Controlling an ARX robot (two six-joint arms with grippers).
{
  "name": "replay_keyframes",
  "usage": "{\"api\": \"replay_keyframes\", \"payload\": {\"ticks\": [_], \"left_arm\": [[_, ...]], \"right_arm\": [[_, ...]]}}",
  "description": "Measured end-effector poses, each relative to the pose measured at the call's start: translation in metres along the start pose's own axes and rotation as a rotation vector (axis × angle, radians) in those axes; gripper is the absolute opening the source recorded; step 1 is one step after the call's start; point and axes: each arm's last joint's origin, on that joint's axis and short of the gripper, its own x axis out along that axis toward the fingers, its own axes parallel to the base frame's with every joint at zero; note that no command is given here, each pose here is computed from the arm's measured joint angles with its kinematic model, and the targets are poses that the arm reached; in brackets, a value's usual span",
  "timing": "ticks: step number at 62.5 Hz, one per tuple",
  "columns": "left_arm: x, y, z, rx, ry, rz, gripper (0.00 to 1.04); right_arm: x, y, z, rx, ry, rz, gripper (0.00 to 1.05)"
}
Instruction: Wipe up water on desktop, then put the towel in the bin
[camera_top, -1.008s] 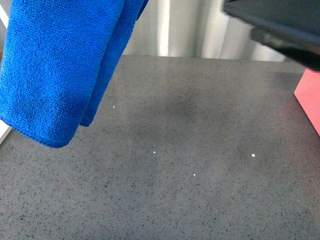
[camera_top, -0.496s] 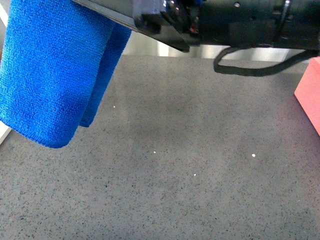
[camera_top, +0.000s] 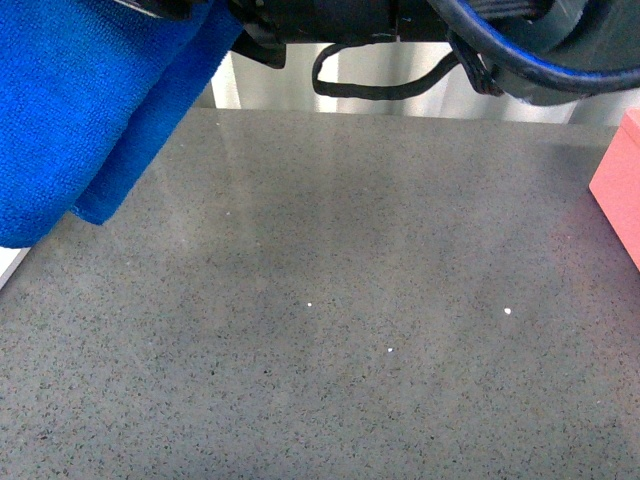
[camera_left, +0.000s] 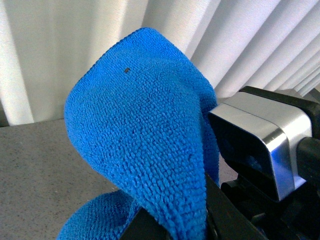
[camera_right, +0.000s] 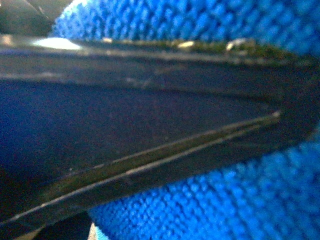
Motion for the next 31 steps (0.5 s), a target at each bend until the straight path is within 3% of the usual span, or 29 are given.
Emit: {"api": "replay_keyframes", "payload": {"ticks": [24, 31], "left_arm": [[-0.0005, 0.0017, 0.0004, 0.000, -0.003, 0.013, 0.05], [-0.0002, 0.0005, 0.0001, 0.000, 0.000, -0.003, 0.28]], "right_arm": [[0.0078, 0.0048, 0.0013, -0.044, -0.045, -0.049, 0.32], [0.0055, 0.0057, -0.0033, -0.055, -0.059, -0.060, 0.09]]}}
